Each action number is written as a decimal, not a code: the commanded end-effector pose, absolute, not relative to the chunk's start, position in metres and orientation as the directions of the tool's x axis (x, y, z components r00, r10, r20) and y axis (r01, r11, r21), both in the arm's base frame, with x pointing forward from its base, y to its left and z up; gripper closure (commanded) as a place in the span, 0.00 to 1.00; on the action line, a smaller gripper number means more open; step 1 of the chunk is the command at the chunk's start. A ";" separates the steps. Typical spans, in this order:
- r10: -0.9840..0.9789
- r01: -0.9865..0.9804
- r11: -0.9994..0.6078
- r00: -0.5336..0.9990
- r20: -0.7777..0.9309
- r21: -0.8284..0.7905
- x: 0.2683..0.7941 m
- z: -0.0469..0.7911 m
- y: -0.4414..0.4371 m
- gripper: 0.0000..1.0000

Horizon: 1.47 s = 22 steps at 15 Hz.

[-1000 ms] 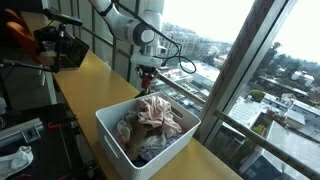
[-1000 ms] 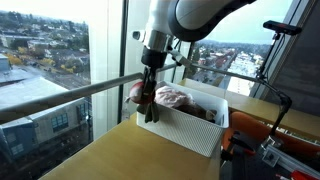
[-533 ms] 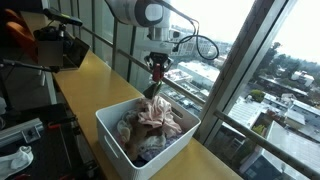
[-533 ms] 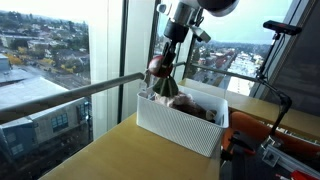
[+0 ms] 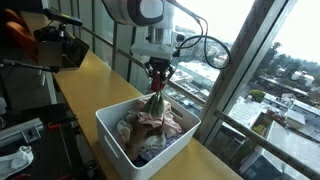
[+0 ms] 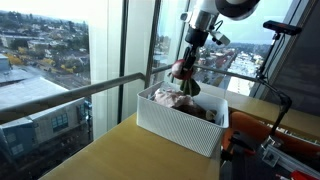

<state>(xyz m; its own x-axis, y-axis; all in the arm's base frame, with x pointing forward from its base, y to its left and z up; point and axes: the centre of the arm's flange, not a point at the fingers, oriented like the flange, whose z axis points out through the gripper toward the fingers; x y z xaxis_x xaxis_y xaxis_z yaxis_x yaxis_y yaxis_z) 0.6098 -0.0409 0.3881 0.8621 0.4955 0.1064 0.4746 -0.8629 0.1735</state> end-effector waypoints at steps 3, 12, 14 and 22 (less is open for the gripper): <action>0.430 0.426 -0.896 0.903 0.008 0.124 0.548 0.324 -0.076 0.95; 0.397 0.404 -0.914 0.907 -0.143 0.025 0.531 0.207 -0.083 0.95; 0.389 0.396 -0.918 0.904 -0.178 0.005 0.535 0.184 -0.084 0.95; 0.387 0.393 -0.919 0.911 -0.145 0.018 0.536 0.223 -0.076 0.16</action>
<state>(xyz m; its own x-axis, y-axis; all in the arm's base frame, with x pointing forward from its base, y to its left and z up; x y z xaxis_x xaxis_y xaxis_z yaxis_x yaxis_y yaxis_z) 0.5308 -0.0823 0.1939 0.9004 0.3972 -0.1776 0.4039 -0.9148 0.0014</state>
